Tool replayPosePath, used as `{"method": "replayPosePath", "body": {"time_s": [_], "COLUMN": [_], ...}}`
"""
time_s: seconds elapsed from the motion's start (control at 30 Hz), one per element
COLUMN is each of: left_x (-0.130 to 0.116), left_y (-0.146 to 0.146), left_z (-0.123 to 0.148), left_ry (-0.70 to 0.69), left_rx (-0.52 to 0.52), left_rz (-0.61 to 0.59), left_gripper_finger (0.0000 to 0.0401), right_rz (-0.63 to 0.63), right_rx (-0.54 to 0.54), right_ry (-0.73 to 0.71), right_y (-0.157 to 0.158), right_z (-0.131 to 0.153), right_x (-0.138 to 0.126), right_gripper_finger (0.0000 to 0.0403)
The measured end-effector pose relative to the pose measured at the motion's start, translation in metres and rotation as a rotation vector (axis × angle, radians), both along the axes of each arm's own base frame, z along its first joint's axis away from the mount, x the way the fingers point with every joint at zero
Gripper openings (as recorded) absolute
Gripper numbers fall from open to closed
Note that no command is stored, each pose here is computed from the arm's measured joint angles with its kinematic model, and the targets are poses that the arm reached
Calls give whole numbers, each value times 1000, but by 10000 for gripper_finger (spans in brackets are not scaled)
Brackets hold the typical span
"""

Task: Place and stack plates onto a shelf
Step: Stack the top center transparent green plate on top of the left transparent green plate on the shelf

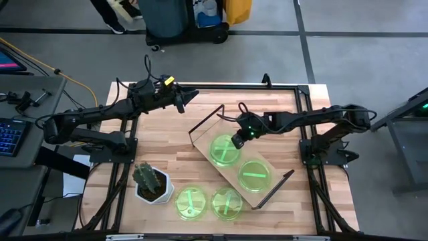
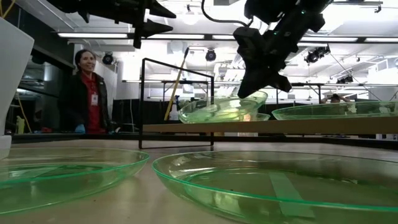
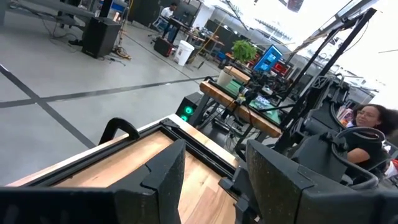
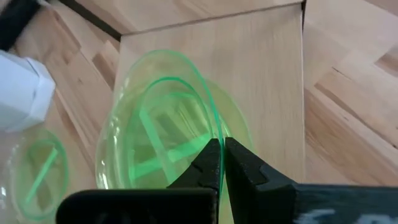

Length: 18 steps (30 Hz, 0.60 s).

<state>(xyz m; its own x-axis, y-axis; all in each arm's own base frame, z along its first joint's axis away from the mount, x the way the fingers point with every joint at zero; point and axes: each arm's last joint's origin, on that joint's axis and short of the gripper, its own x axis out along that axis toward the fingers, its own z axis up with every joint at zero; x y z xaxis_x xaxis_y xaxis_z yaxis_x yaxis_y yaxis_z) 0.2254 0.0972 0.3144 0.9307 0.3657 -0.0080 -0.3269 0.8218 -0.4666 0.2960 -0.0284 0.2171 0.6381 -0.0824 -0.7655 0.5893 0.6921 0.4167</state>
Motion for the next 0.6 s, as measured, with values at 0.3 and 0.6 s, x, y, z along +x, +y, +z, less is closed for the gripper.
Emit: {"method": "replayPosePath", "body": {"time_s": [0.3, 0.6], "left_x": [0, 0], "left_y": [0, 0], "left_z": [0, 0], "left_ry": [10, 10], "left_rx": [24, 24], "left_rz": [-1, 0], "left_gripper_finger": [161, 161], "right_rz": [13, 64], "right_rx": [58, 40], "right_ry": [-3, -27], "right_y": [2, -2], "right_z": [0, 11], "right_x": [0, -7], "right_gripper_finger": [102, 226]}}
